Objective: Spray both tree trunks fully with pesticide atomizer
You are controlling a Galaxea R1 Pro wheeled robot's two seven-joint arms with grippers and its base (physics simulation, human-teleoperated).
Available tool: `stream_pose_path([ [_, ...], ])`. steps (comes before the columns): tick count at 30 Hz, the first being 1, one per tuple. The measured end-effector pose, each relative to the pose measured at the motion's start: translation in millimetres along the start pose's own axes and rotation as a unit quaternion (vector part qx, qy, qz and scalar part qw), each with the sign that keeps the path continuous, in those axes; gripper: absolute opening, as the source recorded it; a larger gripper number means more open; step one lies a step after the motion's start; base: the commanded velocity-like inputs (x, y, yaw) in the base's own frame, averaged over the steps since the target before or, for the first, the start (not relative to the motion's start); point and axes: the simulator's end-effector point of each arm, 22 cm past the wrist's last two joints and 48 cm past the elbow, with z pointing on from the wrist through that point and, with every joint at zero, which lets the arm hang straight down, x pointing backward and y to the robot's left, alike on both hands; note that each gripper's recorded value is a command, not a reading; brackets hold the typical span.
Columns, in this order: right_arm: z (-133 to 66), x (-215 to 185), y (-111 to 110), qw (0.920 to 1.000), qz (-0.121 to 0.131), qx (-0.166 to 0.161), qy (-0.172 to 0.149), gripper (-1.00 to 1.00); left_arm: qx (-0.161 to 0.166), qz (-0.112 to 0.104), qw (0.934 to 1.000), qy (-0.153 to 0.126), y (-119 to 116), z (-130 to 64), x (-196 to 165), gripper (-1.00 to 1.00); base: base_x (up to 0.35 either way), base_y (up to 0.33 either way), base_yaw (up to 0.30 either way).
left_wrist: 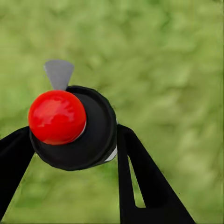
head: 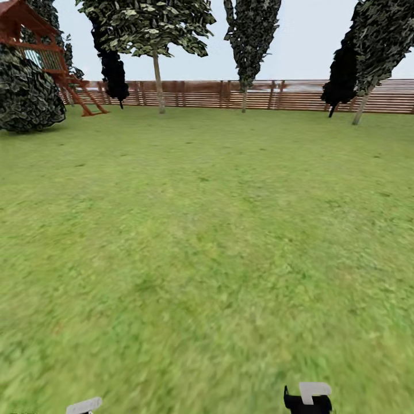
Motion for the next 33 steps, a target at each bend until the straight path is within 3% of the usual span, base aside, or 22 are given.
stream_pose_path([
  [4, 0.0, 0, 0, 1.0000, 0.000, 0.000, 0.000, 1.00, 0.000, 0.000, 1.0000, 0.000, 0, 0.0, 0, -1.00, 0.236, 0.237, 0.248],
  [10, 2.0, 1, -11, 1.0000, -0.005, 0.006, -0.001, 1.00, -0.001, 0.000, 1.0000, 0.001, 1, -0.2, 1, -1.00, 0.235, 0.237, 0.020],
  [15, 1.4, 0, -7, 1.0000, -0.004, 0.004, -0.001, 1.00, -0.002, 0.000, 1.0000, 0.001, 1, -0.3, 1, -1.00, 0.235, 0.225, 0.007],
  [26, 0.4, 0, -2, 1.0000, -0.002, 0.000, -0.001, 1.00, 0.001, 0.000, 1.0000, 0.000, -2, 0.1, 0, -1.00, 0.039, 0.020, 0.249],
  [33, 0.3, -2, -2, 1.0000, -0.001, 0.001, -0.002, 1.00, -0.001, -0.001, 1.0000, -0.002, -1, -0.3, -2, -1.00, 0.274, 0.000, 0.184],
])
